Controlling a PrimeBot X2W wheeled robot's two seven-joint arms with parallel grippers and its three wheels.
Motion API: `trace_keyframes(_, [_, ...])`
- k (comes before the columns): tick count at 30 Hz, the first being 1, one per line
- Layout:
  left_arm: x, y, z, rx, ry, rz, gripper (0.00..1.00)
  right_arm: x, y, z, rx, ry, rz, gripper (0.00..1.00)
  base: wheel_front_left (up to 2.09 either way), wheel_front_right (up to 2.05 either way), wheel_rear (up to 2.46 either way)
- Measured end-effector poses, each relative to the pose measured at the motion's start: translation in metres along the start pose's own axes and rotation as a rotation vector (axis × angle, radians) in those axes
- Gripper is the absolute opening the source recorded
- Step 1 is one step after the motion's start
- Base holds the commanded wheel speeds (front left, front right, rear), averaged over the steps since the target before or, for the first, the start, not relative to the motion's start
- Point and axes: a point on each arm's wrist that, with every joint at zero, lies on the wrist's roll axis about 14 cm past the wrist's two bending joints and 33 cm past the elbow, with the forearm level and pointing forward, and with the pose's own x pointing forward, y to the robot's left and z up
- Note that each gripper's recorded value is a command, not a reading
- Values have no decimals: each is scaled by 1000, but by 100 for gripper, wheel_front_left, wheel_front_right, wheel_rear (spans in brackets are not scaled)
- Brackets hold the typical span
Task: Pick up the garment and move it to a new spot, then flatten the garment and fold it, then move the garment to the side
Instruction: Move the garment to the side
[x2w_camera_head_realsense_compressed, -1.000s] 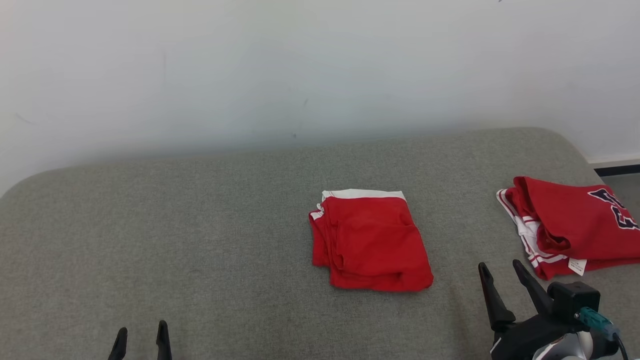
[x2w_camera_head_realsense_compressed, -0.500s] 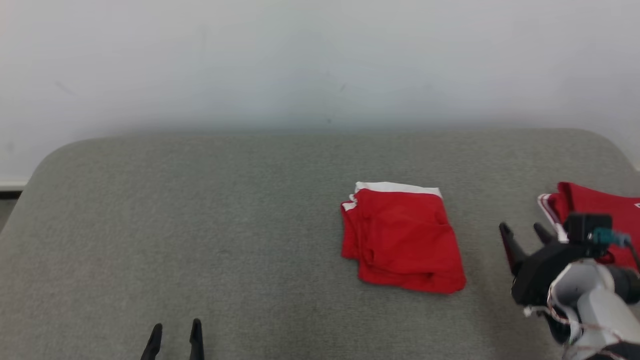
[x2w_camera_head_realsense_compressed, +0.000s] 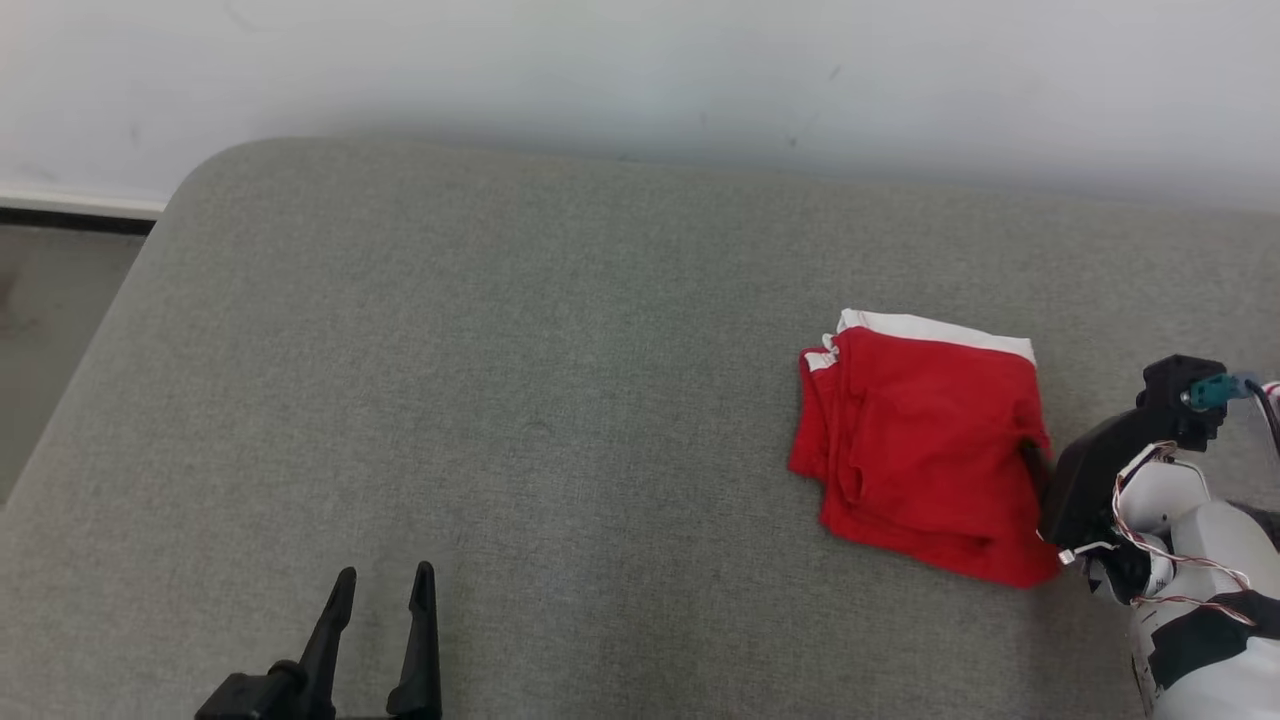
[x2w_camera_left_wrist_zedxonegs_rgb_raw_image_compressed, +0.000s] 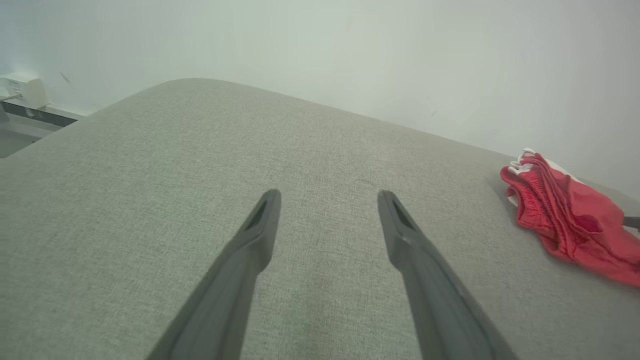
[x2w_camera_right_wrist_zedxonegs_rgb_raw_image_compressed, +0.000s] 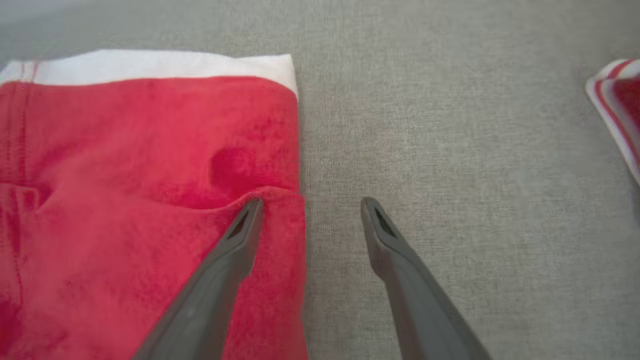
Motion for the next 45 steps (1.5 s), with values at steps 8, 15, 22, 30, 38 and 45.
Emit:
trace_keyframes(8, [5, 15, -9, 6, 34, 51, 100, 37, 24, -43, 2, 198, 34, 100, 0, 0, 0])
trace_keyframes(15, [10, 12, -8, 3, 31, 44, 100, 39, 37, -43, -191, 220, 49, 0, 0, 0, 0])
trace_keyframes(22, [17, 3, -6, -11, 19, 15, 100, 26, 27, -25, -367, 189, 33, 0, 0, 0, 0])
trace_keyframes(30, [28, -15, -8, -19, 19, -46, 100, -7, 5, 37, -515, 69, -4, 0, 0, 0, 0])
trace_keyframes(38, [49, -51, -12, -33, 17, -155, 100, -52, -48, 68, -537, 8, -92, 0, 0, 0, 0])
trace_keyframes(45, [69, -90, -17, -36, 17, -268, 100, -85, -105, 85, -541, -10, -218, 0, 0, 0, 0])
